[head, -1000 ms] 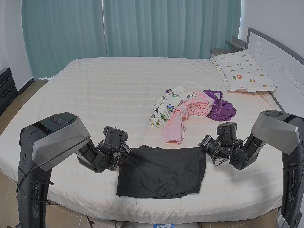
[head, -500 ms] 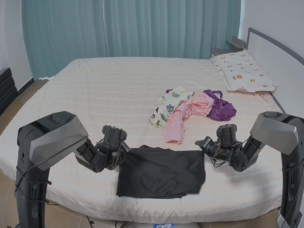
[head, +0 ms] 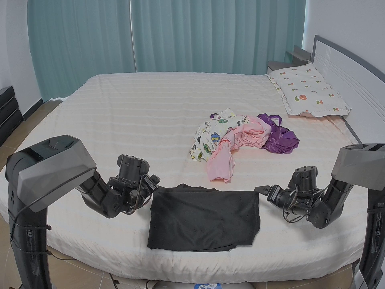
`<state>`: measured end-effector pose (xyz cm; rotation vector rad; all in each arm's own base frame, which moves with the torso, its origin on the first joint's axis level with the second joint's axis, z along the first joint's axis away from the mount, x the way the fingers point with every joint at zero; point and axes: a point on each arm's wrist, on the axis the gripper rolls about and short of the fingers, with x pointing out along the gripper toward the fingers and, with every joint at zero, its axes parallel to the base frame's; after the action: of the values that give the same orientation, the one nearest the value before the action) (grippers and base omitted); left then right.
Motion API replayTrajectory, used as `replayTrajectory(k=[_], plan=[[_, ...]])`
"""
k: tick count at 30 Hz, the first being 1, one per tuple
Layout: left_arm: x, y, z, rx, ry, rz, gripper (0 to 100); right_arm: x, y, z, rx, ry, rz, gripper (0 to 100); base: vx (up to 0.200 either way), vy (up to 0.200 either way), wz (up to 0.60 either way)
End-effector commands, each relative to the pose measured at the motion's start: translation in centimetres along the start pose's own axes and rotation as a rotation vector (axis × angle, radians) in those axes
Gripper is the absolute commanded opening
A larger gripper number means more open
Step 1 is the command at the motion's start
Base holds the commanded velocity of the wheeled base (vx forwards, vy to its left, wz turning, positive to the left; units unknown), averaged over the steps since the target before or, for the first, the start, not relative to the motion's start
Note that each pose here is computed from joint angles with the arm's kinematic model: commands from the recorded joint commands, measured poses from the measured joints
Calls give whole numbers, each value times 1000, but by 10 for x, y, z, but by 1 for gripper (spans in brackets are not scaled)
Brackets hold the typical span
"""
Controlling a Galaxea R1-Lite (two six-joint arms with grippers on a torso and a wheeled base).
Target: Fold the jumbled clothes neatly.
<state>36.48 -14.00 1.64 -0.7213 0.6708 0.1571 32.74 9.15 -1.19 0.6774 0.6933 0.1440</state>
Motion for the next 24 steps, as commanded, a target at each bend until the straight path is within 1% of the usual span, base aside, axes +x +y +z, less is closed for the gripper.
replayTrajectory(k=[1, 5, 6, 8, 10, 14, 18, 19, 24], plan=[[-45, 4, 6, -19, -3, -48, 100, -23, -1, -29, -98, 95, 25, 100, 0, 0, 0], [-61, 5, -2, -58, 29, -62, 100, -29, -4, -42, -141, 145, 17, 100, 0, 0, 0], [-68, 5, -2, -94, 39, -71, 100, -30, -4, -47, -165, 172, 30, 100, 0, 0, 0], [-71, 4, -5, -109, 55, -82, 100, -31, -2, -51, -183, 186, 48, 100, 0, 0, 0], [-72, 3, -6, -111, 62, -88, 100, -30, 0, -52, -187, 185, 54, 100, 0, 0, 0], [-69, 5, -8, -112, 74, -82, 100, -22, -1, -66, -204, 221, 57, 100, 0, 0, 0], [-66, 8, -10, -110, 84, -69, 100, -19, -4, -69, -208, 231, 48, 100, 0, 0, 0], [-65, 8, -10, -110, 85, -66, 100, -20, -4, -69, -207, 235, 51, 0, 0, 0, 0], [-64, 9, -12, -108, 89, -63, 100, -18, -7, -72, -209, 243, 38, 0, 0, 0, 0]])
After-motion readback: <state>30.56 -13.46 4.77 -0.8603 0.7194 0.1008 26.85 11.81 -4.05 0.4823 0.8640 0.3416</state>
